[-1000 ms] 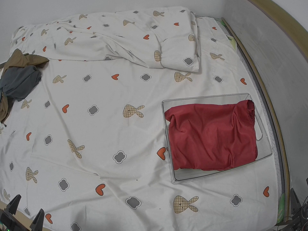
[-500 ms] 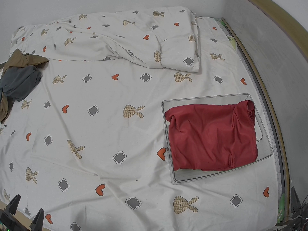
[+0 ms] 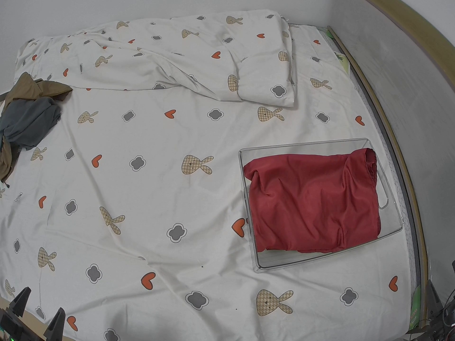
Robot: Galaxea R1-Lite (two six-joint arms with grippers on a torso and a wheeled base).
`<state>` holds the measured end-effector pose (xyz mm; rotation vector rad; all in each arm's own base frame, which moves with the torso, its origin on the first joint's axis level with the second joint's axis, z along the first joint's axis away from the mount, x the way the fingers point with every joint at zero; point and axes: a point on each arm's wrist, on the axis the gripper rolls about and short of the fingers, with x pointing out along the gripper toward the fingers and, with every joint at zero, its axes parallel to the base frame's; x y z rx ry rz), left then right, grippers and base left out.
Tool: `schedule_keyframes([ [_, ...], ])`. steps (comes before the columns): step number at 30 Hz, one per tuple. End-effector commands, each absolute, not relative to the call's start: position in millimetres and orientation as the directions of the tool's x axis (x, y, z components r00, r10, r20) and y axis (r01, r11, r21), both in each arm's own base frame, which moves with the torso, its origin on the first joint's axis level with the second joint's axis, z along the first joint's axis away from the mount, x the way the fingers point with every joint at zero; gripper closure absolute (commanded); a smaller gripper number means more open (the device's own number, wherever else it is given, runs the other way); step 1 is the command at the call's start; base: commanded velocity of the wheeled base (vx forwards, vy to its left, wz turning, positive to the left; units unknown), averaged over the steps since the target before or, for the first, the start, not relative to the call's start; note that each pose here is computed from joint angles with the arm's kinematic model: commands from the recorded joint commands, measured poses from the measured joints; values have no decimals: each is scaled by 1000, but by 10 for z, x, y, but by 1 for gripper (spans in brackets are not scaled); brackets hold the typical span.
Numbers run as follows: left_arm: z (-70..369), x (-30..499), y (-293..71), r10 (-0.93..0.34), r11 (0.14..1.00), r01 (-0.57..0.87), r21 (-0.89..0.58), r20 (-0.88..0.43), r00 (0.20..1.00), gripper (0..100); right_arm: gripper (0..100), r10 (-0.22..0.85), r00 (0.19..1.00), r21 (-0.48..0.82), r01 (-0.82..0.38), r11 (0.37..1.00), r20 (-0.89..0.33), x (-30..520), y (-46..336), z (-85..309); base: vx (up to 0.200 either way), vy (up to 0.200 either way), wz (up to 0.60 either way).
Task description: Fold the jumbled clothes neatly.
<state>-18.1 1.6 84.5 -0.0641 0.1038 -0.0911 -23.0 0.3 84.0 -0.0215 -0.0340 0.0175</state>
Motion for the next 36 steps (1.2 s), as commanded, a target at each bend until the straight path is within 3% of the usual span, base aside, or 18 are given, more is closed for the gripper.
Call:
schedule_keyframes([
  [1, 846, -179, 16, -94, 994, 88, -69, -103, 990, 0, 0, 11, 999, 71, -14, 997, 52, -233, 2, 825, 0, 0, 0],
  [9, 851, -178, 15, -96, 994, 90, -69, -95, 991, 0, 0, -9, 1000, -17, 9, 1000, 17, -225, -4, 778, 0, 0, 0],
  [29, 843, -171, 14, -98, 993, 92, -69, -83, 992, 0, 0, -12, 1000, -6, 12, 1000, 18, -226, -4, 778, 0, 0, 0],
  [31, 844, -171, 11, -79, 995, 74, -68, -77, 994, 0, 0, -11, 1000, -6, 11, 1000, 20, -226, -4, 779, 0, 0, 0],
  [34, 825, -216, -5, 46, 995, -47, -84, -15, 999, 0, 0, -12, 1000, -6, 12, 1000, 18, -226, -4, 778, 0, 0, 0],
  [36, 829, -219, 9, 21, 995, -18, -94, 31, 999, 0, 0, -14, 1000, -6, 14, 1000, 20, -226, -4, 779, 0, 0, 0],
])
